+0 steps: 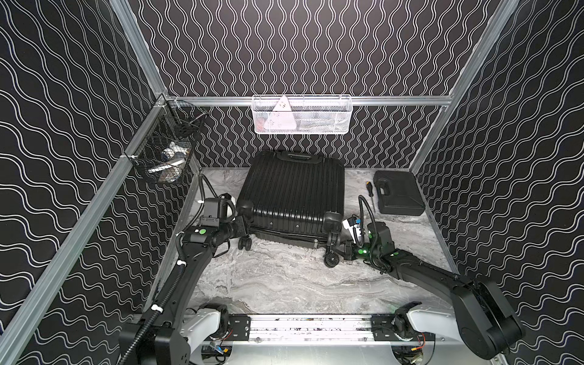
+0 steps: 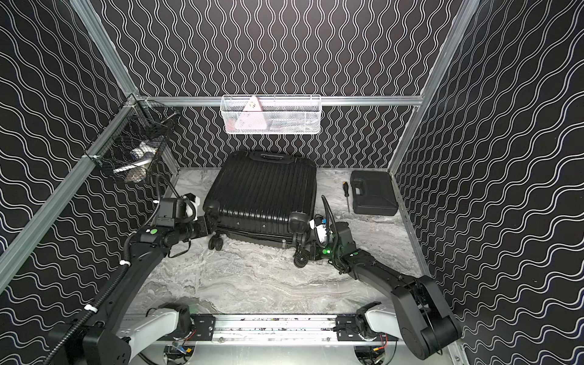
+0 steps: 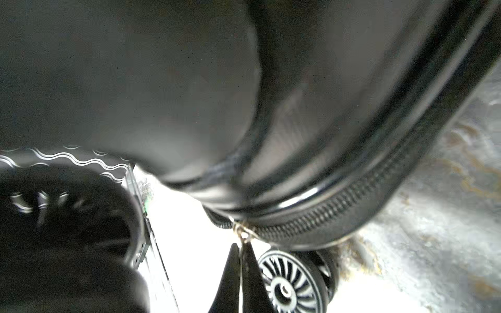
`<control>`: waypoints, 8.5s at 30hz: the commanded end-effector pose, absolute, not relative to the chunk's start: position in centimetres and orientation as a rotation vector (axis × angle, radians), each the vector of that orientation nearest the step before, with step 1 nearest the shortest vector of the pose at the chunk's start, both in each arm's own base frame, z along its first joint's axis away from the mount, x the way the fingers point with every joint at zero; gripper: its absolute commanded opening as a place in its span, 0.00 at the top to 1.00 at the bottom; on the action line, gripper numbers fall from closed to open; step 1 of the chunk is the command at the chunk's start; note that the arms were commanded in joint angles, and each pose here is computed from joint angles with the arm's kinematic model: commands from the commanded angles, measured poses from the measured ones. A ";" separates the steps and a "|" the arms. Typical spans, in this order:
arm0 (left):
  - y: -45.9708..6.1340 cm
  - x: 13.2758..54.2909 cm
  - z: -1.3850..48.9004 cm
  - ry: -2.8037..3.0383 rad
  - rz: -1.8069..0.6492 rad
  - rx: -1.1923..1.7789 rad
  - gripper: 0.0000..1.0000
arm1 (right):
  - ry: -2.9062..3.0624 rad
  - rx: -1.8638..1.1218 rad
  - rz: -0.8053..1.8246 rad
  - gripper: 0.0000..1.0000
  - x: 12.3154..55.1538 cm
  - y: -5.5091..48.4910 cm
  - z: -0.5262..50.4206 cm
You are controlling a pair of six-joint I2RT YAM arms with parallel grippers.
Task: Close the suitcase zippers
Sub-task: Zip the zipper on the suitcase, then reset both arms
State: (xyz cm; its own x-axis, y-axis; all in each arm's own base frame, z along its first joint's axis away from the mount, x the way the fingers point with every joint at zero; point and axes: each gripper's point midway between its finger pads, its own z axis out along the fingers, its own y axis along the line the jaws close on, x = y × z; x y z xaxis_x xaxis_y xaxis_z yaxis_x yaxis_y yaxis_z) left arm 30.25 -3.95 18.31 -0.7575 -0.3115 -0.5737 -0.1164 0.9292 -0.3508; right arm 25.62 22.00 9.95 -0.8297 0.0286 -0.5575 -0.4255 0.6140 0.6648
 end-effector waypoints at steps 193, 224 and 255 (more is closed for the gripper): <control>-30.0 36.4 19.9 1.717 0.367 1.278 0.41 | 2.150 -0.151 1.672 1.00 21.9 29.6 11.7; -20.5 34.2 35.0 1.623 0.154 0.535 0.18 | 2.264 0.029 0.531 0.48 26.4 16.8 9.5; 14.1 28.1 18.0 1.887 0.667 -0.889 0.18 | 1.964 0.629 -0.174 0.34 34.1 -7.0 12.1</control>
